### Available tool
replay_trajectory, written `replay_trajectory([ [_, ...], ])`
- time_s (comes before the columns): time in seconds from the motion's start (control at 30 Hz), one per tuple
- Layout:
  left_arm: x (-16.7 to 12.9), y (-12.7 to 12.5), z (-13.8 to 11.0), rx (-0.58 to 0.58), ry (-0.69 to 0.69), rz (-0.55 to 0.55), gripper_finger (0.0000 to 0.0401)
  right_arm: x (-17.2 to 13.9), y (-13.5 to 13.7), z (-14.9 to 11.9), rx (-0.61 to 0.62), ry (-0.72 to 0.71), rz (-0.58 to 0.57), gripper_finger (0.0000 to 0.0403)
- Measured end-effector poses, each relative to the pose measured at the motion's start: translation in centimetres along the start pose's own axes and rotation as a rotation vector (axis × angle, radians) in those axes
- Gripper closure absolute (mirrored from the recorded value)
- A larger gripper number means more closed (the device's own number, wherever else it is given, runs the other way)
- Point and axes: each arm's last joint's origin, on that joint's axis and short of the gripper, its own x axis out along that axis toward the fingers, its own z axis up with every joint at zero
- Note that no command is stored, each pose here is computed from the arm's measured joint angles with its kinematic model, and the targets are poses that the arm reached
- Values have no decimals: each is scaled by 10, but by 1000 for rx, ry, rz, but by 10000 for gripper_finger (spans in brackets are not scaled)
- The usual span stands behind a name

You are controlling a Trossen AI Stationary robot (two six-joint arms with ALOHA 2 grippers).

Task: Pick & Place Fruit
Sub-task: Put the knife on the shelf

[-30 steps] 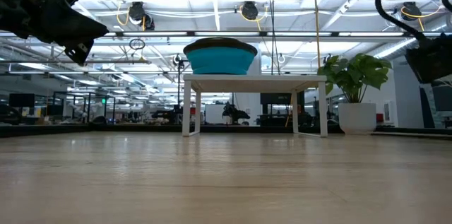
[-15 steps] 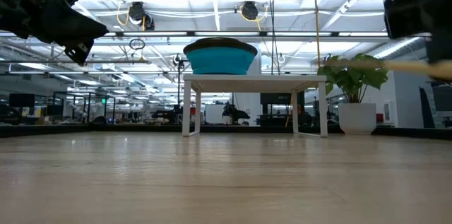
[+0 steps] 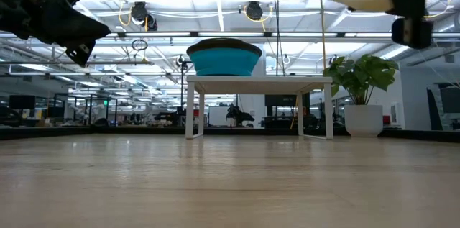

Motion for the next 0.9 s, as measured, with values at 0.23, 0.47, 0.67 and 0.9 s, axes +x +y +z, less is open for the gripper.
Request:
replay_trajectory([
  [0.23,0,0,0,0,0,0,380,5,0,22,-27,-142,-30,353],
  [0.47,0,0,0,0,0,0,380,8,13,54,-45,-219,-69,353],
  [0.67,0,0,0,0,0,0,380,1,24,86,-38,-164,-201,353],
  [0.9,0,0,0,0,-1,0,380,-15,41,130,-23,-140,-341,353],
])
